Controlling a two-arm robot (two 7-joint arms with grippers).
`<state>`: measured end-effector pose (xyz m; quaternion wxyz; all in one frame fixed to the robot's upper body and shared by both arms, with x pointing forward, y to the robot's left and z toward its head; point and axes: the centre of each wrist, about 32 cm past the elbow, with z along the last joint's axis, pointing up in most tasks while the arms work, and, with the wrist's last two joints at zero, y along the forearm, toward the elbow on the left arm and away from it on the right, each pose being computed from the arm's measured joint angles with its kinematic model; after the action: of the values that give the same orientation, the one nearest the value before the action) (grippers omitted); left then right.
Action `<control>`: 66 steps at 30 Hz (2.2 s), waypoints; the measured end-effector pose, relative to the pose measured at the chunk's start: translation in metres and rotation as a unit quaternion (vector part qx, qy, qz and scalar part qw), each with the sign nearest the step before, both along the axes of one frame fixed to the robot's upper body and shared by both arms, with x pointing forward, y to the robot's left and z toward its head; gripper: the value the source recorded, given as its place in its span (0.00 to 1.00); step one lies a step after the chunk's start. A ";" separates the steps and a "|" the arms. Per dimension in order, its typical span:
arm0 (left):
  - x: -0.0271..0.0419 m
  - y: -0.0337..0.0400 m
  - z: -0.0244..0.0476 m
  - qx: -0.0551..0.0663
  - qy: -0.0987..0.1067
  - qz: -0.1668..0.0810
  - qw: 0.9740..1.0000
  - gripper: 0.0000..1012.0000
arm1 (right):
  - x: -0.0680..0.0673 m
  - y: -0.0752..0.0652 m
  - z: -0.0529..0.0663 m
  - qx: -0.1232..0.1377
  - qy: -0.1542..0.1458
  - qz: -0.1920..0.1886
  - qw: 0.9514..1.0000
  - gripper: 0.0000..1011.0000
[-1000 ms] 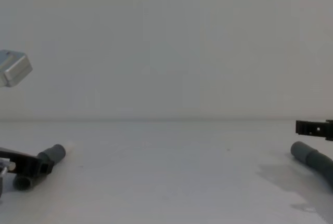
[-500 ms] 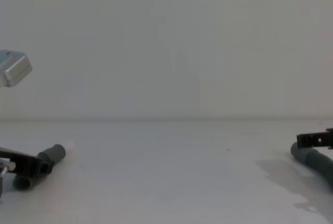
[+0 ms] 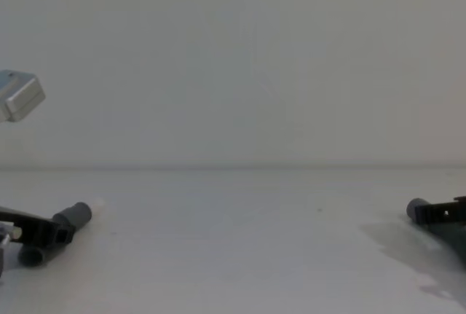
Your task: Use both hands to pick up one end of the pipe from the table, align the ends, and insert them.
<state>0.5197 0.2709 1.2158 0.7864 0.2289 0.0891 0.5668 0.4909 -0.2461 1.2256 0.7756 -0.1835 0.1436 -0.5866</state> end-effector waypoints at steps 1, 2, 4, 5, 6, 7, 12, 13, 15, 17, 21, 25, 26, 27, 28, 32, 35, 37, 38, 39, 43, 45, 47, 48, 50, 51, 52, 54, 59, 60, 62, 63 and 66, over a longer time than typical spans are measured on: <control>0.0000 0.0000 0.0000 0.000 0.000 0.000 1.000 0.30 | 0.000 0.000 -0.001 0.000 0.000 0.000 1.000 0.99; 0.0000 0.0000 0.0000 0.000 0.000 0.000 1.000 0.30 | 0.000 0.000 -0.001 -0.001 -0.001 0.000 1.000 0.99; 0.0000 0.0000 0.0000 0.000 0.000 0.000 1.000 0.30 | 0.001 0.000 -0.004 -0.003 -0.002 0.000 1.000 0.99; 0.0000 0.0000 0.0000 0.000 0.000 0.000 1.000 0.30 | 0.001 0.001 -0.005 -0.003 -0.002 0.000 1.000 0.99; 0.0000 0.0000 0.0000 0.000 0.000 0.000 1.000 0.30 | 0.002 0.001 -0.006 -0.004 -0.003 0.001 1.000 0.99; 0.0000 0.0000 0.0000 0.000 0.000 0.000 1.000 0.30 | 0.002 0.001 -0.007 -0.004 -0.003 0.001 1.000 0.99; 0.0000 0.0000 0.0000 0.000 0.000 0.000 1.000 0.30 | 0.003 0.001 -0.012 -0.008 -0.003 0.001 1.000 0.99; 0.0000 0.0000 0.0000 0.000 0.000 0.000 1.000 0.30 | 0.003 0.001 -0.013 -0.009 -0.003 0.000 1.000 0.99; 0.0000 0.0000 0.0000 0.000 0.000 0.000 1.000 0.30 | 0.004 0.000 -0.014 -0.010 -0.004 0.000 1.000 0.99; 0.0000 0.0000 0.0000 0.000 0.000 0.000 1.000 0.30 | 0.005 0.000 -0.016 -0.011 -0.005 0.000 1.000 0.99; 0.0000 0.0000 0.0000 0.000 0.000 0.000 1.000 0.30 | 0.007 -0.002 -0.018 -0.013 -0.007 0.001 1.000 0.99; 0.0000 0.0000 0.0000 0.000 0.000 0.000 1.000 0.30 | 0.008 -0.004 -0.020 -0.014 -0.007 0.002 1.000 0.99; 0.0000 0.0000 0.0000 0.000 0.000 0.000 1.000 0.30 | 0.009 -0.004 -0.020 -0.015 -0.008 0.003 1.000 0.99; 0.0000 0.0000 0.0000 0.000 0.000 0.000 1.000 0.30 | 0.010 -0.004 -0.021 -0.015 -0.008 0.003 1.000 0.99; 0.0000 0.0000 0.0000 0.000 0.000 0.000 1.000 0.30 | 0.010 -0.005 -0.021 -0.016 -0.009 0.003 1.000 0.99; 0.0000 0.0000 0.0000 0.000 0.000 0.000 1.000 0.30 | 0.012 -0.006 -0.022 -0.017 -0.010 0.005 1.000 0.99; 0.0000 0.0000 0.0000 0.000 0.000 0.000 1.000 0.30 | 0.014 -0.007 -0.024 -0.018 -0.011 0.006 1.000 0.99; 0.0000 0.0000 0.0000 0.000 0.000 0.000 1.000 0.30 | 0.015 -0.008 -0.025 -0.018 -0.011 0.006 1.000 0.99; 0.0000 0.0000 0.0000 0.000 0.000 0.000 1.000 0.30 | 0.015 -0.008 -0.025 -0.018 -0.011 0.006 1.000 0.99; 0.0000 0.0000 0.0000 0.000 0.000 0.000 1.000 0.30 | 0.016 -0.008 -0.025 -0.018 -0.011 0.007 1.000 0.99; 0.0000 0.0000 0.0000 0.000 0.000 0.000 1.000 0.30 | 0.017 -0.009 -0.026 -0.018 -0.012 0.008 1.000 0.99; 0.0000 0.0000 0.0000 0.000 0.000 0.000 1.000 0.30 | 0.018 -0.010 -0.027 -0.018 -0.011 0.008 1.000 0.99; 0.0000 0.0000 0.0000 0.000 0.000 0.000 1.000 0.30 | 0.018 -0.010 -0.027 -0.018 -0.012 0.008 1.000 0.99; 0.0000 0.0000 0.0000 0.000 0.000 0.000 1.000 0.30 | 0.019 -0.010 -0.027 -0.017 -0.012 0.009 1.000 0.99; 0.0000 0.0000 0.0000 0.000 0.000 0.000 1.000 0.30 | 0.019 -0.011 -0.028 -0.017 -0.012 0.009 1.000 0.97; 0.0000 0.0000 0.0000 0.000 0.000 0.000 1.000 0.30 | 0.019 -0.011 -0.028 -0.017 -0.012 0.009 1.000 0.95; 0.0000 0.0000 0.0000 0.000 0.000 0.000 1.000 0.30 | 0.019 -0.011 -0.028 -0.017 -0.012 0.009 1.000 0.93; 0.0000 0.0000 0.0000 0.000 0.000 0.000 1.000 0.30 | 0.020 -0.011 -0.028 -0.017 -0.012 0.009 1.000 0.91; 0.0000 0.0000 0.0000 0.000 0.000 0.000 1.000 0.30 | 0.020 -0.012 -0.028 -0.017 -0.013 0.009 1.000 0.74; 0.0000 0.0000 0.0000 0.000 0.000 0.000 1.000 0.30 | 0.020 -0.012 -0.028 -0.017 -0.013 0.009 1.000 0.72; 0.0000 0.0000 0.0000 0.000 0.000 0.000 1.000 0.30 | 0.021 -0.012 -0.029 -0.017 -0.013 0.010 1.000 0.65; 0.0000 0.0000 0.0000 0.000 0.000 0.000 1.000 0.30 | 0.021 -0.012 -0.029 -0.017 -0.013 0.010 1.000 0.63; 0.0000 0.0000 0.0000 0.000 0.000 0.000 1.000 0.30 | 0.021 -0.012 -0.029 -0.017 -0.013 0.010 1.000 0.53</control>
<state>0.5197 0.2709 1.2158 0.7864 0.2289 0.0891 0.5668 0.5117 -0.2579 1.1969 0.7800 -0.1902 0.1220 -0.5836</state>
